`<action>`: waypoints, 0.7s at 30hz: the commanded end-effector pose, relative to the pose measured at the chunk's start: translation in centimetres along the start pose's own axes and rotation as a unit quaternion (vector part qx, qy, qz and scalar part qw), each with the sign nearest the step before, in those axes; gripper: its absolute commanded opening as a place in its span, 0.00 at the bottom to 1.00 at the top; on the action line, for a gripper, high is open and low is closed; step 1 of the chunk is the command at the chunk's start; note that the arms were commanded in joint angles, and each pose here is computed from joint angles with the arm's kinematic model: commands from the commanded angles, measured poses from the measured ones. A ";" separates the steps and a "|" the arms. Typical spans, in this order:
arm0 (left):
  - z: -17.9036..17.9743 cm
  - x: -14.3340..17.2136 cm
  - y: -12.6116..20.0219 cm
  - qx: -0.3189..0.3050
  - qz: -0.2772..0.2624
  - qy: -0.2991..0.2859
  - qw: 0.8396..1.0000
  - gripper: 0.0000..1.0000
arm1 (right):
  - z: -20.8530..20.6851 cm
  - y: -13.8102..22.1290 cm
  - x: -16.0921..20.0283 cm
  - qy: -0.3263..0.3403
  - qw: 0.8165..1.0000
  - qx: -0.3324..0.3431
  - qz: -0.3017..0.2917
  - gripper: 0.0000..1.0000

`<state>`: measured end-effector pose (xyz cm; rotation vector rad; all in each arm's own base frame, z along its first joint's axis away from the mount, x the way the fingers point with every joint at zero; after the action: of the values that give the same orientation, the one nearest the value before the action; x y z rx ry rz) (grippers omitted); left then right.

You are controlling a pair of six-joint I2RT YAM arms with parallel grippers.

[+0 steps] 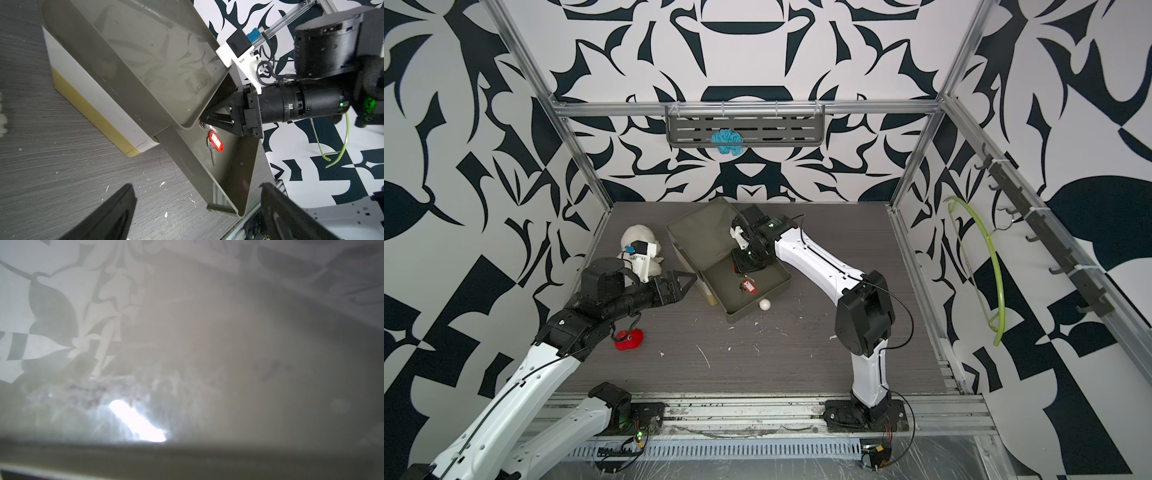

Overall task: Take the keys out of the drawer
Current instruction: Pick up the key from the drawer.

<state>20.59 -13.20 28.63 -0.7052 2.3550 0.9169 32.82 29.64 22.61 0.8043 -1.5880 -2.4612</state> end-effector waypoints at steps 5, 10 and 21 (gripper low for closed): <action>0.6 0.2 -0.5 -0.008 0.003 0.011 1.000 0.99 | -0.2 1.7 0.2 0.008 1.000 0.019 -0.010 0.17; 0.6 0.1 -0.6 -0.010 0.000 0.013 1.000 0.99 | -0.2 2.3 0.2 0.012 0.999 0.027 -0.020 0.09; -0.2 -0.7 -1.5 0.014 0.007 0.013 1.000 0.99 | -0.5 7.0 0.7 0.001 0.997 0.032 -0.071 0.04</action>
<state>21.53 -13.67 27.65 -0.7012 2.3977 0.9423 31.66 27.08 25.98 0.9089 -1.6605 -2.4684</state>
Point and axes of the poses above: each gripper's point midway between its finger pads, its own y axis back along the fingers, its own z axis along the line the jaws close on, x = y × z, the point moved 6 cm from there along y, back along the fingers, and after that the axes turned 1 degree about y, right-handed, at the moved point
